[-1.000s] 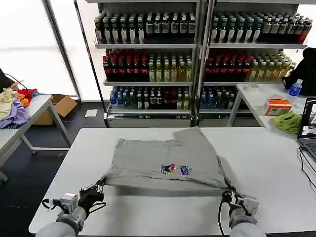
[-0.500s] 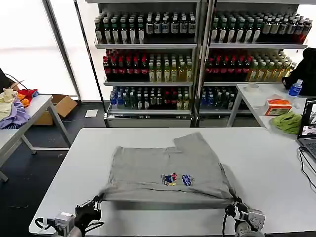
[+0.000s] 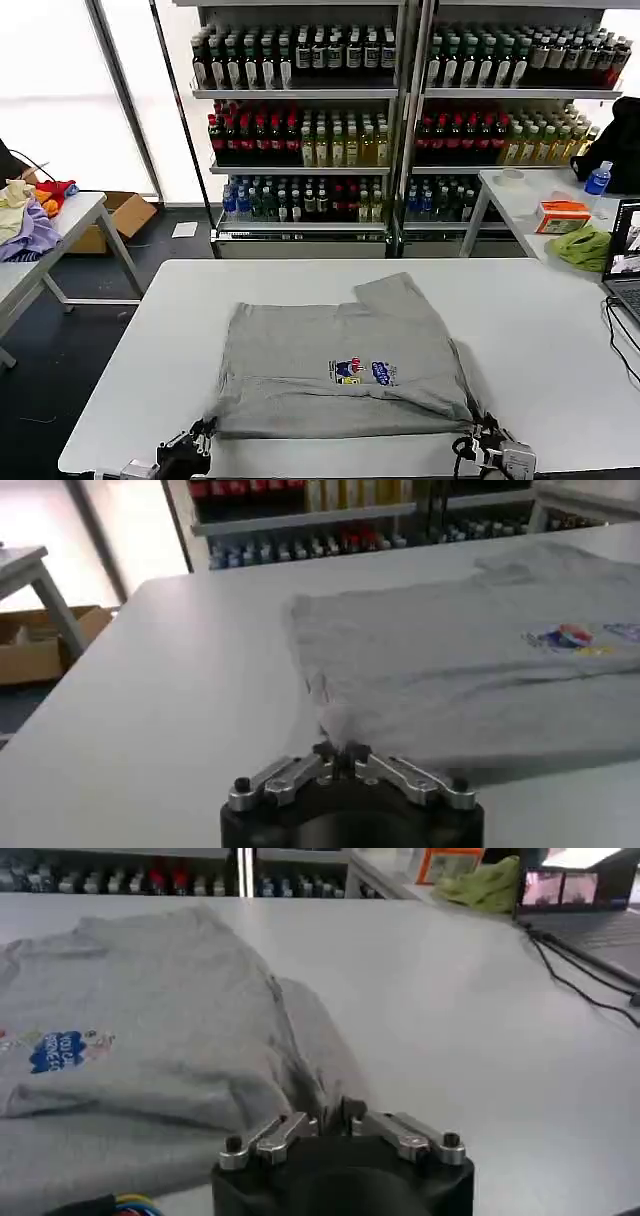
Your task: Fold and organize the clothes.
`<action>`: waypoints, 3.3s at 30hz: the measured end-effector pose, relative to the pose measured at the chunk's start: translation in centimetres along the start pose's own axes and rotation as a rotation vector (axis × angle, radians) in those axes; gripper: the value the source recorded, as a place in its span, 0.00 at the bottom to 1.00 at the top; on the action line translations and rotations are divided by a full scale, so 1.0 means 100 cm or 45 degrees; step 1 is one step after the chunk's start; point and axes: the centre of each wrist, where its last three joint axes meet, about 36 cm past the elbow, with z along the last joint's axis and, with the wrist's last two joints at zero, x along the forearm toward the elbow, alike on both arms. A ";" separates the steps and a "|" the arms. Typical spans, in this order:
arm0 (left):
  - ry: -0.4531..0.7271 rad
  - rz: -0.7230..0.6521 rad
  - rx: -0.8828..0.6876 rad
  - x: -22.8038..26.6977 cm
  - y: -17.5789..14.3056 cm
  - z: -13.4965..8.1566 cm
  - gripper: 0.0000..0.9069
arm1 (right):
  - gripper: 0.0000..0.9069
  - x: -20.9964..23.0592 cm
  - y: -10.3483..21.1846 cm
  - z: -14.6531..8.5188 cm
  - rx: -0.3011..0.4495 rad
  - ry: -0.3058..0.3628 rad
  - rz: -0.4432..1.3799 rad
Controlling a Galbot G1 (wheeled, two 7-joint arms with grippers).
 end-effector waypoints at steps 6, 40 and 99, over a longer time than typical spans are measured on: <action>-0.016 -0.004 0.018 0.005 -0.004 -0.005 1.00 | 1.00 0.010 0.002 0.001 0.038 -0.017 -0.021; -0.121 -0.008 0.076 -0.005 0.020 -0.044 1.00 | 1.00 -0.077 0.032 -0.051 0.052 -0.206 -0.082; -0.074 0.127 -0.025 -0.254 0.085 -0.152 1.00 | 1.00 -0.312 0.122 -0.225 -0.036 -0.056 -0.195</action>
